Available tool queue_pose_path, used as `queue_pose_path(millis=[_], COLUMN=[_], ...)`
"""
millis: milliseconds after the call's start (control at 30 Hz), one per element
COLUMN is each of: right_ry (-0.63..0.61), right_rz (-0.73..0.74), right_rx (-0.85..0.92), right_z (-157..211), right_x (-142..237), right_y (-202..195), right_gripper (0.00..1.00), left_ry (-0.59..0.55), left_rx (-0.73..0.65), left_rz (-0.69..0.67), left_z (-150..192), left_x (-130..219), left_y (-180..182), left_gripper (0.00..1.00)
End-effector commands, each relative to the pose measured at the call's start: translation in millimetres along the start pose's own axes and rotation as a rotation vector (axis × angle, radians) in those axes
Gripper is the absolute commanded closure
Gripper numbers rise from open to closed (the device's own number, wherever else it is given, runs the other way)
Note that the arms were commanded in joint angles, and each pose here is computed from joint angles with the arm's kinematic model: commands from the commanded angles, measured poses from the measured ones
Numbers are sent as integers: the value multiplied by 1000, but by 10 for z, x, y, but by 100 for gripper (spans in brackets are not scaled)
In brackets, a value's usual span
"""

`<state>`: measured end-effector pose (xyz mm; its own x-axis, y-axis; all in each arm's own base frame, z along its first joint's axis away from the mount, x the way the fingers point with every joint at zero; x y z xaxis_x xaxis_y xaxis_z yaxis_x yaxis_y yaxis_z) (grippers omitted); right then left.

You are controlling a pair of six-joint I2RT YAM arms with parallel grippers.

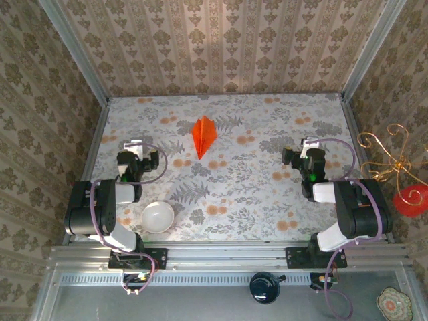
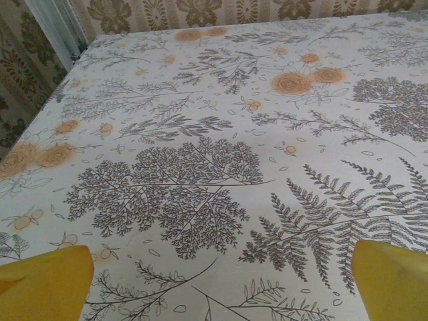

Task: Fold a paper plane with a square sheet of paper (pick it up from the middle)
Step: Reset both arms

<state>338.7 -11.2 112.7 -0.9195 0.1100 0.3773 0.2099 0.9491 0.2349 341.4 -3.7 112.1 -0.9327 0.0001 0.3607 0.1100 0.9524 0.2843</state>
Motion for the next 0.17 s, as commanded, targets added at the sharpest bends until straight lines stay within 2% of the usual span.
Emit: queue_pose_path(millis=[0,133], right_ry=[-27,-34], right_rz=[-22,-50], right_rx=[21,26], right_z=[-54,-35], right_x=[-21,11], right_y=[59,70], right_gripper=[0,0], left_ry=[-20,-22], left_rx=[-22,-19], left_rz=[23,24], left_z=[-46,-43], left_x=[-23,-19], left_y=[-4,2], left_gripper=[0,0])
Point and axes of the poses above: each hand's point on the last joint's axis, 136 mm out from that joint toward the fingers, its own x axis back along the fingers, its own y axis along the line the jaws close on, z = x × y, the point moved 6 cm from there along x, back along the fingers, and after that the axes turned 13 degrees about -x, right-handed, at the moved point
